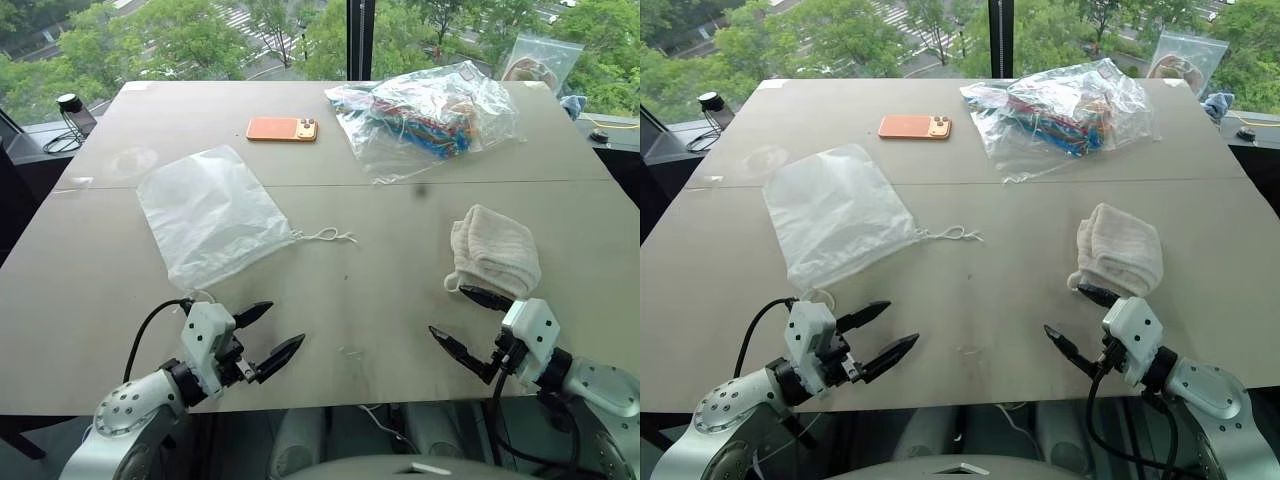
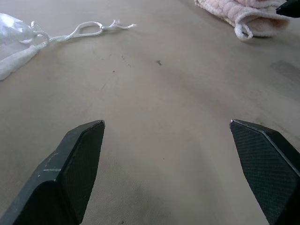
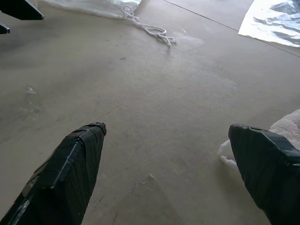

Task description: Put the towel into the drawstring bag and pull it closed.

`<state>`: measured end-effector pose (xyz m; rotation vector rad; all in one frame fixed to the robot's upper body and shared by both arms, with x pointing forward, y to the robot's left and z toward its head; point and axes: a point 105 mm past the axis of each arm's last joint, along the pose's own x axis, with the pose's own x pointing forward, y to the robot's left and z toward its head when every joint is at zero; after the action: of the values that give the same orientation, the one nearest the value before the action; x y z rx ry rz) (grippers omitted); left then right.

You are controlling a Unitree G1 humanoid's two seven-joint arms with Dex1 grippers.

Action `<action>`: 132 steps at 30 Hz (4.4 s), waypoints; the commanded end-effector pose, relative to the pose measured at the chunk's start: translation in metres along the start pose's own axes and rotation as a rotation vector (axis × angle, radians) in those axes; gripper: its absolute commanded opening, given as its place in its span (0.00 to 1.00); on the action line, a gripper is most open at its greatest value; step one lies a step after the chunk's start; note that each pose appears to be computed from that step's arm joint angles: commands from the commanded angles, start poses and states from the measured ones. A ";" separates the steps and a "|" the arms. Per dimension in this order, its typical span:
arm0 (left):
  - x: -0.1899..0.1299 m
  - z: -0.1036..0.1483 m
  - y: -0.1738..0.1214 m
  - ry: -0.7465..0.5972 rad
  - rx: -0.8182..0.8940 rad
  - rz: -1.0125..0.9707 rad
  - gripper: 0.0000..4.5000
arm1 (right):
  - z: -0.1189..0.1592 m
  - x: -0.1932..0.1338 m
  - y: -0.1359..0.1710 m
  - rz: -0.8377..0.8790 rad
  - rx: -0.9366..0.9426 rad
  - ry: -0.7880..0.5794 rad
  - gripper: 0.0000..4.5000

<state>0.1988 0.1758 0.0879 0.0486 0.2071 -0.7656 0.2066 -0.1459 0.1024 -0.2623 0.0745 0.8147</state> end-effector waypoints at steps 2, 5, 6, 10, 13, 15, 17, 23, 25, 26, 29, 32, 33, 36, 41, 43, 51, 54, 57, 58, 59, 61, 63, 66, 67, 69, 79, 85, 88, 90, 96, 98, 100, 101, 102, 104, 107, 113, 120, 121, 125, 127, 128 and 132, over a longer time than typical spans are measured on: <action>-0.002 0.017 0.035 -0.053 0.200 0.294 0.98 | 0.040 0.015 0.008 0.129 -0.129 -0.173 1.00; -0.009 0.027 0.059 -0.046 0.371 0.520 0.98 | 0.057 0.022 0.021 0.237 -0.186 -0.240 1.00; -0.011 0.028 0.062 -0.035 0.427 0.562 0.98 | 0.058 0.023 0.024 0.257 -0.193 -0.245 1.00; -0.023 0.038 0.075 0.076 0.829 0.801 0.98 | 0.058 0.023 0.029 0.300 -0.206 -0.243 1.00; -0.014 0.035 0.072 0.111 0.926 0.782 0.98 | 0.057 0.023 0.029 0.304 -0.209 -0.239 1.00; -0.010 0.033 0.077 0.139 0.954 0.803 0.98 | 0.057 0.024 0.028 0.283 -0.210 -0.240 1.00; -0.005 0.034 0.080 0.167 0.993 0.826 0.98 | 0.057 0.024 0.028 0.266 -0.212 -0.238 1.00; 0.018 0.034 0.097 0.216 1.024 0.874 0.98 | 0.055 0.024 0.026 0.230 -0.214 -0.225 1.00; 0.027 0.036 0.103 0.218 1.032 0.873 0.98 | 0.054 0.024 0.021 0.219 -0.216 -0.222 1.00; 0.031 0.038 0.108 0.221 1.025 0.870 0.98 | 0.054 0.024 0.019 0.209 -0.218 -0.220 1.00; 0.044 0.043 0.113 0.223 1.011 0.798 0.98 | 0.053 0.026 0.009 0.150 -0.226 -0.205 1.00; 0.047 0.051 0.119 0.220 0.958 0.760 0.69 | 0.052 0.029 -0.005 0.058 -0.257 -0.157 1.00; 0.048 0.055 0.121 0.204 0.878 0.752 0.59 | 0.052 0.029 -0.011 0.016 -0.259 -0.136 1.00; 0.056 0.064 0.115 0.117 0.555 0.635 0.29 | 0.051 0.027 -0.020 0.019 -0.181 -0.085 1.00; 0.070 0.093 0.098 -0.005 0.002 0.362 0.00 | 0.056 0.017 -0.063 -0.121 -0.041 -0.061 1.00; 0.070 0.105 0.096 -0.025 -0.124 0.303 0.00 | 0.060 0.011 -0.080 -0.187 -0.022 -0.058 1.00; 0.078 0.126 0.087 -0.035 -0.195 0.241 0.00 | 0.027 -0.009 -0.149 -0.495 0.181 0.112 1.00; 0.083 0.130 0.081 -0.051 -0.208 0.226 0.00 | 0.002 -0.008 -0.164 -0.559 0.316 0.196 1.00; 0.086 0.132 0.079 -0.052 -0.212 0.232 0.00 | -0.017 0.004 -0.153 -0.468 0.429 0.272 1.00; 0.087 0.133 0.079 -0.054 -0.213 0.233 0.00 | -0.025 0.009 -0.147 -0.429 0.468 0.303 1.00; 0.088 0.135 0.079 -0.059 -0.215 0.234 0.00 | -0.033 0.013 -0.140 -0.392 0.495 0.335 1.00; 0.089 0.138 0.078 -0.066 -0.217 0.234 0.00 | -0.046 0.015 -0.131 -0.342 0.514 0.391 1.00; 0.090 0.141 0.077 -0.075 -0.217 0.232 0.00 | -0.064 0.017 -0.117 -0.274 0.503 0.468 1.00; 0.092 0.144 0.075 -0.085 -0.223 0.226 0.00 | -0.082 0.020 -0.107 -0.208 0.448 0.533 1.00; 0.093 0.145 0.074 -0.085 -0.223 0.225 0.00 | -0.084 0.021 -0.106 -0.194 0.420 0.540 1.00; 0.095 0.145 0.073 -0.088 -0.226 0.222 0.00 | -0.087 0.025 -0.103 -0.160 0.376 0.543 1.00; 0.104 0.148 0.065 -0.083 -0.229 0.179 0.00 | -0.065 0.045 -0.084 -0.043 0.259 0.419 0.64; 0.110 0.147 0.059 -0.070 -0.217 0.139 0.00 | -0.055 0.046 -0.090 -0.108 0.271 0.355 0.01; 0.112 0.149 0.059 -0.070 -0.215 0.132 0.00 | -0.034 0.050 -0.093 -0.119 0.266 0.260 0.00; 0.113 0.150 0.059 -0.071 -0.216 0.127 0.00 | -0.013 0.056 -0.087 -0.072 0.247 0.178 0.00; 0.121 0.154 0.052 -0.070 -0.215 0.086 0.00 | 0.069 0.078 -0.029 0.243 0.168 -0.100 0.00; 0.125 0.154 0.048 -0.067 -0.214 0.065 0.00 | 0.083 0.088 -0.013 0.317 0.116 -0.128 0.00; 0.128 0.154 0.043 -0.060 -0.196 0.046 0.00 | 0.091 0.100 -0.002 0.366 0.060 -0.136 0.00; 0.130 0.154 0.041 -0.055 -0.186 0.038 0.00 | 0.093 0.106 0.001 0.379 0.042 -0.140 0.00; 0.132 0.154 0.036 -0.046 -0.165 0.019 0.00 | 0.093 0.118 0.001 0.373 0.016 -0.130 0.00; 0.133 0.153 0.027 -0.036 -0.124 -0.016 0.00 | 0.089 0.139 -0.002 0.344 -0.048 -0.094 0.00; 0.131 0.149 0.020 -0.018 -0.085 -0.045 0.00 | 0.082 0.163 -0.019 0.222 -0.012 -0.058 0.00; 0.120 0.131 0.019 0.038 -0.082 -0.048 0.00 | 0.077 0.174 -0.044 0.050 0.197 -0.087 0.00; 0.111 0.113 0.030 0.096 -0.104 -0.001 0.00 | 0.084 0.173 -0.059 -0.065 0.536 -0.205 0.00; 0.111 0.113 0.029 0.098 -0.105 -0.004 0.00 | 0.085 0.173 -0.059 -0.066 0.565 -0.214 0.00; 0.113 0.123 0.024 0.081 -0.092 -0.045 0.00 | 0.089 0.175 -0.061 -0.076 0.650 -0.236 0.00; 0.119 0.134 0.014 0.051 -0.084 -0.096 0.00 | 0.096 0.181 -0.058 -0.060 0.736 -0.267 0.00; 0.122 0.139 0.009 0.040 -0.079 -0.121 0.00 | 0.100 0.184 -0.055 -0.046 0.783 -0.283 0.00; 0.130 0.148 -0.008 0.016 -0.078 -0.192 0.00 | 0.110 0.200 -0.042 0.007 0.906 -0.310 0.00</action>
<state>0.3157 0.0710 0.2017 -0.0496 0.2775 -0.9031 0.3723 -0.0184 0.1655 0.6558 0.1816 0.6996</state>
